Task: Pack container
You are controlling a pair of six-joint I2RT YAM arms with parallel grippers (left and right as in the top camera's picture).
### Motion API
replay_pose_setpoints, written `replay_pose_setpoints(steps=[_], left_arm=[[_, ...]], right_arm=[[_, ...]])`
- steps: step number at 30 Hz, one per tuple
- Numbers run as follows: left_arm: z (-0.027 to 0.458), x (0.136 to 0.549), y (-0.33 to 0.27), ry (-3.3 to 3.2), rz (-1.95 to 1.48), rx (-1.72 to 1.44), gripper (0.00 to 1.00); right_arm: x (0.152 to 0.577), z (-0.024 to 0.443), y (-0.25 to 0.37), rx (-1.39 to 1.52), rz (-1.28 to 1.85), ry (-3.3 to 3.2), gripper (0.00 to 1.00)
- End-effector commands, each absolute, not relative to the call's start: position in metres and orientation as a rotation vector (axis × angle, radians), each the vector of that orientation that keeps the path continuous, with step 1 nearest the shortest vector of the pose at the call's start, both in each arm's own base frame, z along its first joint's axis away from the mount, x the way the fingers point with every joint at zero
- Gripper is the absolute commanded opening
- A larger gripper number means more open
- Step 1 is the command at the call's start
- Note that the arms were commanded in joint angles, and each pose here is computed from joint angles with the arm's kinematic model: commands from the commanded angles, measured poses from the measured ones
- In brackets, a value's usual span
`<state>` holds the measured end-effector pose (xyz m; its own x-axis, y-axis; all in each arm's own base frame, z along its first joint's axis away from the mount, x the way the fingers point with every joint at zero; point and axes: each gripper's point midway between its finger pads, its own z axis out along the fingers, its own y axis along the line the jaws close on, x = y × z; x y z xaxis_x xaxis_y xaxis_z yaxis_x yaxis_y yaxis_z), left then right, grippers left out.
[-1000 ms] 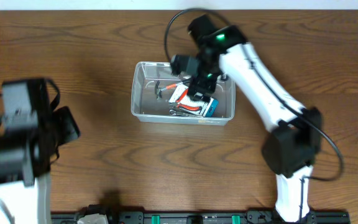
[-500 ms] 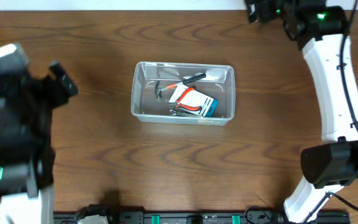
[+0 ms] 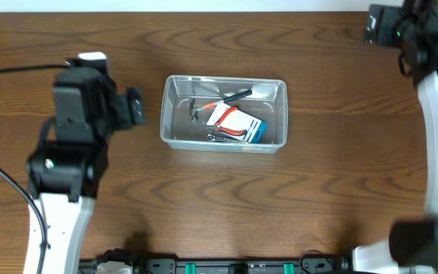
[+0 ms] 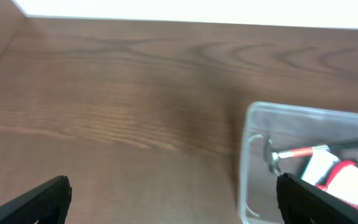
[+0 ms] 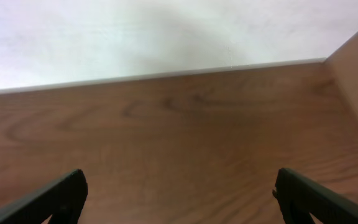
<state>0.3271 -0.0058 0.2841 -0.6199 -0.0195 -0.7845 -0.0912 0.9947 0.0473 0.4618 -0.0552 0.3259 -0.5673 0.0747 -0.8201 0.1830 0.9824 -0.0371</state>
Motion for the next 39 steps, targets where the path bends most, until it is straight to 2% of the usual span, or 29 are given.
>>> replay_pose_setpoints(steps=[1, 9, 17, 28, 39], left_arm=[[0.276, 0.303, -0.016, 2.211, 0.132, 0.007, 0.98], [0.266, 0.229, -0.014, 2.054, 0.083, 0.044, 0.98], [0.243, 0.171, 0.001, 2.019, 0.071, 0.038, 0.98], [0.231, 0.158, 0.005, 2.058, 0.083, 0.046, 0.98], [0.224, 0.154, 0.006, 2.09, 0.092, 0.054, 0.98]], right_arm=[[0.409, 0.343, -0.05, 0.196, -0.137, 2.111, 0.99], [0.295, 0.297, -0.022, 0.141, -0.093, 2.119, 0.99], [0.207, 0.25, -0.013, 0.181, -0.035, 2.171, 0.99], [0.17, 0.215, -0.014, 0.179, -0.054, 2.327, 0.99], [0.164, 0.209, -0.014, 0.178, -0.06, 2.361, 0.99]])
